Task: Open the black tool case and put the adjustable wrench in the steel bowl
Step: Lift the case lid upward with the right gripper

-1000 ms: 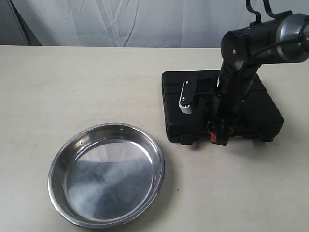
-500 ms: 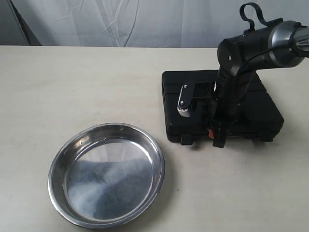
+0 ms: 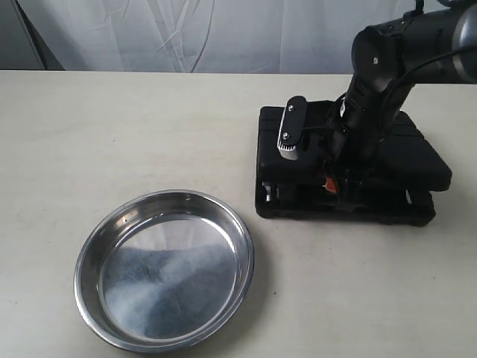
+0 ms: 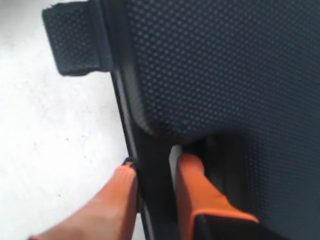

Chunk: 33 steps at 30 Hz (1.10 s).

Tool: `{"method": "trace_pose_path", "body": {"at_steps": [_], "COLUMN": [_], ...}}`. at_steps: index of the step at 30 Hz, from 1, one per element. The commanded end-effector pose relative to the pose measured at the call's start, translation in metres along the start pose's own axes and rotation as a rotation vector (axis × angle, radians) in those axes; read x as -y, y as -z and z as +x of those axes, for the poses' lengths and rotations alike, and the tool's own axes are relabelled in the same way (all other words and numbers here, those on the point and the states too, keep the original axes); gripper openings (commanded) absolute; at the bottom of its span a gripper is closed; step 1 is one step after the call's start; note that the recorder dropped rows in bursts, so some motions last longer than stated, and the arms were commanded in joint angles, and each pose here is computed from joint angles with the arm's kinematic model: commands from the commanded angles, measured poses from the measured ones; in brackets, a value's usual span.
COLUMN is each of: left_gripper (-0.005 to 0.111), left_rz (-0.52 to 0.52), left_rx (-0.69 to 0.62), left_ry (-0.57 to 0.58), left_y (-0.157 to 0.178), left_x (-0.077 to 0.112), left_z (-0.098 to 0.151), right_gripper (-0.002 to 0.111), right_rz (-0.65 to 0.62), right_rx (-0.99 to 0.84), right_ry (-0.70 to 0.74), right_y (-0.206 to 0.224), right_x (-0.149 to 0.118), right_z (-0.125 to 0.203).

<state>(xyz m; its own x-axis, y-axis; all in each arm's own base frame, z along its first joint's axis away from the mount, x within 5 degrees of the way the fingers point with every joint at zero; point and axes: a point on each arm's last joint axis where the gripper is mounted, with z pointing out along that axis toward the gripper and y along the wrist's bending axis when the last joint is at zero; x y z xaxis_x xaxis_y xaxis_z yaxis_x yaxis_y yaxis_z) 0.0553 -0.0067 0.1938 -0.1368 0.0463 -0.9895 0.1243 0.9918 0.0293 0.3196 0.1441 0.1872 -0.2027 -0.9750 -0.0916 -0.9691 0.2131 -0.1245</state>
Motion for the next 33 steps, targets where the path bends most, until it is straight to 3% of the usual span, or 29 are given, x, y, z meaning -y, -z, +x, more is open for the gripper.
{"method": "trace_pose_path", "body": {"at_steps": [1,14,33], "left_gripper": [0.0,0.0,0.0], "left_rz": [0.011,0.051,0.051], "left_rx": [0.006,0.007,0.007], "left_ry": [-0.001,-0.007,-0.007], "left_y": [0.0,0.0,0.0], "left_x": [0.001,0.003,0.003], "left_z": [0.001,0.001,0.001], "right_gripper": [-0.001,-0.001,-0.001], "right_rz": [-0.015,0.047,0.407], "right_rx": [-0.012,0.017,0.042], "right_ry": [-0.031,-0.023,0.114], "right_y": [0.023,0.066,0.094], "right_x": [-0.006,-0.015,0.008], "right_z": [0.006,0.014,0.016]}}
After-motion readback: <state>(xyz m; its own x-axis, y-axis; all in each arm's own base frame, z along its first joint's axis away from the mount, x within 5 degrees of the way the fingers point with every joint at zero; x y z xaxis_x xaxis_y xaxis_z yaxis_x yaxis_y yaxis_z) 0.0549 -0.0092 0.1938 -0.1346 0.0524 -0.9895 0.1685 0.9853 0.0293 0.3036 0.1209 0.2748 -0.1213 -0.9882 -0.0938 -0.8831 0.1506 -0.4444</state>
